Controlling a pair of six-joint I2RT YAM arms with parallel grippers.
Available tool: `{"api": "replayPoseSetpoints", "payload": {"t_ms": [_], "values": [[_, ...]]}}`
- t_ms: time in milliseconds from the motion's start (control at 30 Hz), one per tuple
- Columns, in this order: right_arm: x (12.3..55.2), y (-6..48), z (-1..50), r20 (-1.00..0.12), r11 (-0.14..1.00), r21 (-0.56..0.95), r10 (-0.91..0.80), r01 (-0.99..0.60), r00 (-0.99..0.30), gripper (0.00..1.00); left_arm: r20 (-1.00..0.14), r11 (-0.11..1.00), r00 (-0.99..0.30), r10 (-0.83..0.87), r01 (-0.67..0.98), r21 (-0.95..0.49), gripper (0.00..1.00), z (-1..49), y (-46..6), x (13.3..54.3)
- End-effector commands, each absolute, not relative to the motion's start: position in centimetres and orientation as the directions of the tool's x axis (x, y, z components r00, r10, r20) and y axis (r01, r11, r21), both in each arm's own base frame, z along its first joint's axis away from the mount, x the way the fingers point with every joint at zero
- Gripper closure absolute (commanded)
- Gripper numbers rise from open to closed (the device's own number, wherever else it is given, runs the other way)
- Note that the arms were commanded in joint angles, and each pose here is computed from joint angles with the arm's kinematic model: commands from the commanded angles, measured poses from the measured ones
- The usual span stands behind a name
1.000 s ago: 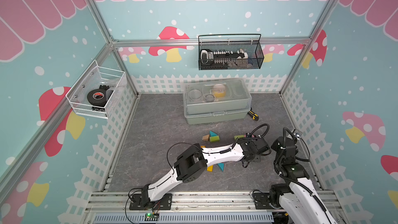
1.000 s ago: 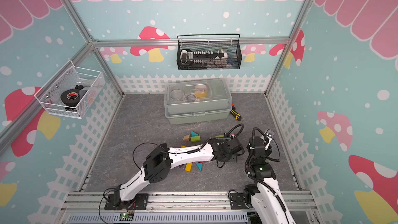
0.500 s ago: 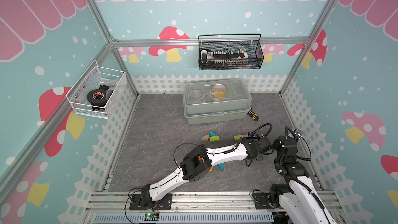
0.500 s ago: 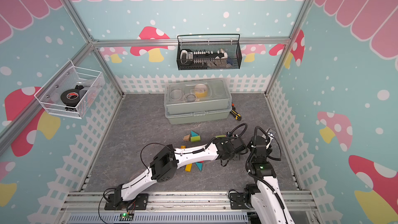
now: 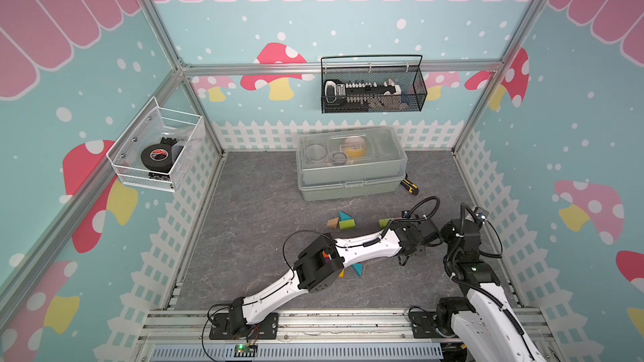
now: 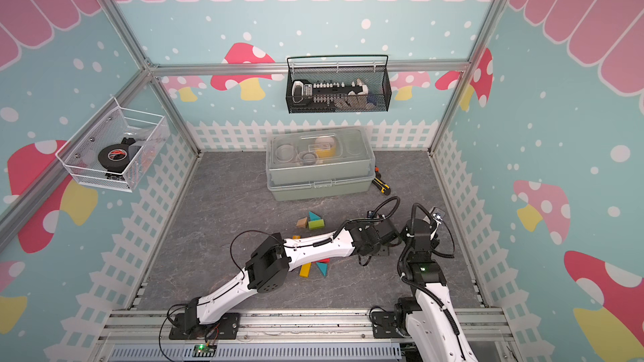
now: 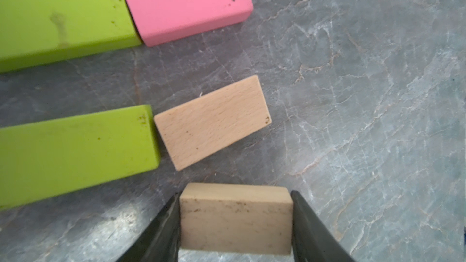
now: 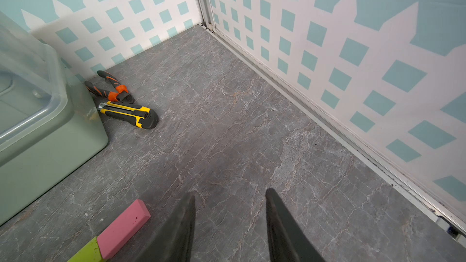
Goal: Assemble a piece of candy with building blocks
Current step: Place the building block at the center of the board.
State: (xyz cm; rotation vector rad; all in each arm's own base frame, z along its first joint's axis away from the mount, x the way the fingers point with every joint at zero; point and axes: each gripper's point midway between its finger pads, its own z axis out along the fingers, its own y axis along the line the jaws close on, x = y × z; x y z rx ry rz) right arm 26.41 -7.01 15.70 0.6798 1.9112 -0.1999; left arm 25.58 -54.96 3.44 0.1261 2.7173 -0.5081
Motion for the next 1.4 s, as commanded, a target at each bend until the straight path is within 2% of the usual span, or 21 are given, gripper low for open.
{"api": "replayPoseSetpoints", "payload": {"t_ms": [0,433,800,1033,1367], "values": [[26.8,-7.1,16.6,-0.887,0.816,0.199,0.385,0.543,-0.255,0.54,-0.358,0.941,-0.933,0.022,0.141,-0.308,0.41,2.1,-54.7,25.6],[27.2,-7.0,16.4,-0.88,0.822,0.195,0.388,0.536,-0.275,0.54,-0.362,0.939,-0.932,0.031,0.151,-0.308,0.32,2.2,-54.8,25.6],[27.2,-7.0,16.3,-0.879,0.823,0.195,0.388,0.533,-0.278,0.54,-0.371,0.939,-0.928,0.03,0.153,-0.309,0.31,2.9,-54.6,25.7],[27.1,-6.9,16.7,-0.878,0.825,0.196,0.388,0.531,-0.28,0.53,-0.427,0.933,-0.902,0.067,0.208,-0.295,0.31,6.1,-53.9,25.2],[26.9,-6.1,17.9,-0.882,0.858,0.198,0.367,0.475,-0.296,0.52,-0.514,0.934,-0.852,0.098,0.257,-0.248,0.31,11.3,-49.9,24.1]]}}
